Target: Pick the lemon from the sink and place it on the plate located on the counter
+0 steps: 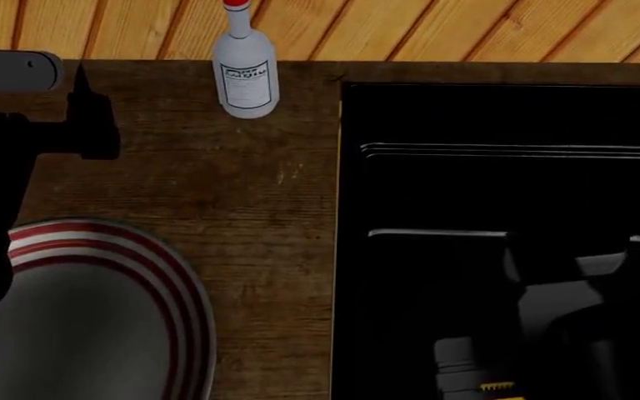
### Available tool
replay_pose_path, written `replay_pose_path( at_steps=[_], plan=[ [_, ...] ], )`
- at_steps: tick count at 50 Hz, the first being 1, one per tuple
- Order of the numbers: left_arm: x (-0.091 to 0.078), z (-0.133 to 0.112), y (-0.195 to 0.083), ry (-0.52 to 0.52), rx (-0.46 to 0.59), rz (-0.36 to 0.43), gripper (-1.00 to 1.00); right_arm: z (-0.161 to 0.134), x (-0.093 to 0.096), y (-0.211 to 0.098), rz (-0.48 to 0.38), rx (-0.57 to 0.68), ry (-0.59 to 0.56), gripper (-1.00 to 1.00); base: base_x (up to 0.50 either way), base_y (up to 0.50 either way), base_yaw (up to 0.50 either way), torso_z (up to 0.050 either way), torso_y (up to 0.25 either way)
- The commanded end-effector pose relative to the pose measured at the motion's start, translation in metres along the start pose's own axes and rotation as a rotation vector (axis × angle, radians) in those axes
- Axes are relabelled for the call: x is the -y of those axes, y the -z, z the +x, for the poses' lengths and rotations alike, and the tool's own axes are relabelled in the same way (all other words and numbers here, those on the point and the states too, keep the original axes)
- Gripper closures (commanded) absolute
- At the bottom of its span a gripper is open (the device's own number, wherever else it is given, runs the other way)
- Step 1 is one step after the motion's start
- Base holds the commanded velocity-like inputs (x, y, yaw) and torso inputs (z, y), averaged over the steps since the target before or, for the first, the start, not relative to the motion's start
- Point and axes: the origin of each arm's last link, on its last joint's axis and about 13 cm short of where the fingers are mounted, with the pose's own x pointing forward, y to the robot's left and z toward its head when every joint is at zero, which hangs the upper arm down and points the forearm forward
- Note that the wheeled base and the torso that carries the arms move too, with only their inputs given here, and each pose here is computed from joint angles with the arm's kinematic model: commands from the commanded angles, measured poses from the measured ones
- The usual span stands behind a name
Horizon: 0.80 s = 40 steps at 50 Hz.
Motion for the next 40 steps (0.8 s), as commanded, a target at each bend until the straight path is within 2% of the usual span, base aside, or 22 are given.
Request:
replay_pose_path(
  at_steps=[1, 40],
  plan=[
    [0.000, 0.000, 0.001, 0.002, -0.001, 0.001, -1.00, 0.011, -0.003, 0.000, -0.016, -0.014, -0.014, -1.00, 0.00, 0.00, 0.00, 0.000, 0.000],
    [0.002, -0.001, 0.001, 0.004, 0.003, 0.010, -1.00, 0.036, -0.005, 0.018, -0.023, -0.087, -0.021, -1.00, 0.00, 0.00, 0.00, 0.000, 0.000]
  ],
)
